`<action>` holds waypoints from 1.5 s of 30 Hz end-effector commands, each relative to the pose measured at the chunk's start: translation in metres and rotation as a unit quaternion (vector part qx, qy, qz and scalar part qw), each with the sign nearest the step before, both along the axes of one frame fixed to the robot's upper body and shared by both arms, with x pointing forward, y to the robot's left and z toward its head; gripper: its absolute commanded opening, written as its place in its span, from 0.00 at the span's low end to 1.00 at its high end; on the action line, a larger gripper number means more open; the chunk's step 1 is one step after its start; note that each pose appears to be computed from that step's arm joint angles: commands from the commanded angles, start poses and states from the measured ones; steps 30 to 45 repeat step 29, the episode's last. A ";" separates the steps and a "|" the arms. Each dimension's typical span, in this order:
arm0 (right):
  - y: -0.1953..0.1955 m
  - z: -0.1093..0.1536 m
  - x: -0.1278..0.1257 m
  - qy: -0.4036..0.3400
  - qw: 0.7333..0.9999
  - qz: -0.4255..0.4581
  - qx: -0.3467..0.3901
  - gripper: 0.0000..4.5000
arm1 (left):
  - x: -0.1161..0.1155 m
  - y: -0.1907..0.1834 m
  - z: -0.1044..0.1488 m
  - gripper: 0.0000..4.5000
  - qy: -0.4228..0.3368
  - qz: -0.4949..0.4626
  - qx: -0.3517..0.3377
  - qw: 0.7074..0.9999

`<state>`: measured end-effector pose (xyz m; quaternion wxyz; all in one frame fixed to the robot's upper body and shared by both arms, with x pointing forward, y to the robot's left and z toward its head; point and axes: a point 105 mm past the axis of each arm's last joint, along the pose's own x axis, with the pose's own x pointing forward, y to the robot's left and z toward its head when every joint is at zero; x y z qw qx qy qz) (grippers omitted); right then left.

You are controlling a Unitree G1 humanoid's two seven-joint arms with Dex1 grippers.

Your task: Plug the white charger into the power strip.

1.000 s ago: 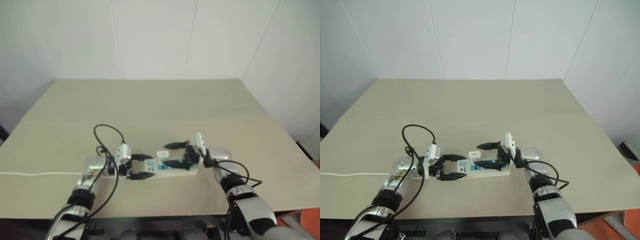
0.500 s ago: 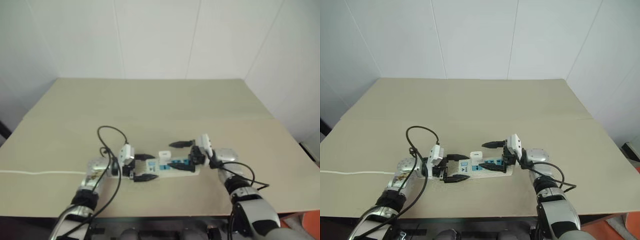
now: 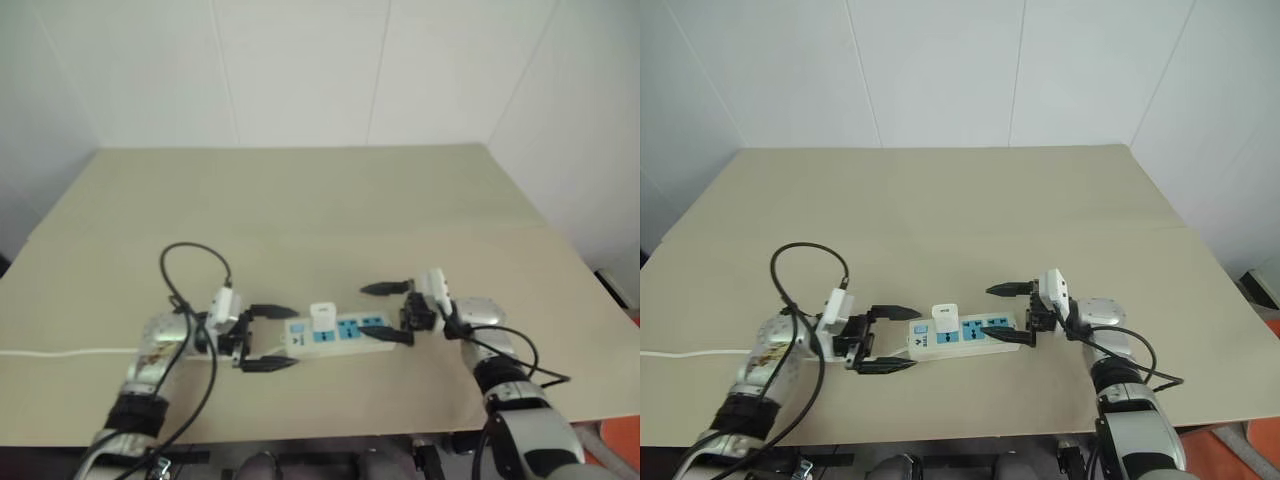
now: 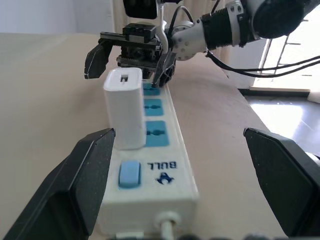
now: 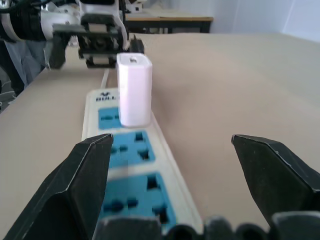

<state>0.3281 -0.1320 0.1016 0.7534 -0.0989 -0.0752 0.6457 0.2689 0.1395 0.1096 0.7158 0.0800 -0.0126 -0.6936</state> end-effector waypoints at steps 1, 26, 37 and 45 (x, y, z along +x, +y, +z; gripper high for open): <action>-0.031 0.034 -0.001 -0.048 0.999 0.000 -0.022 1.00 | -0.002 0.031 0.028 0.99 -0.048 0.020 0.034 0.998; -0.108 0.081 -0.045 -0.011 0.970 -0.026 -0.243 1.00 | 0.002 0.081 0.043 0.99 -0.064 0.118 0.084 0.987; -0.108 0.081 -0.047 -0.019 0.971 -0.033 -0.235 1.00 | 0.006 0.077 0.048 0.99 -0.071 0.126 0.061 0.988; -0.108 0.081 -0.047 -0.019 0.971 -0.033 -0.235 1.00 | 0.006 0.077 0.048 0.99 -0.071 0.126 0.061 0.988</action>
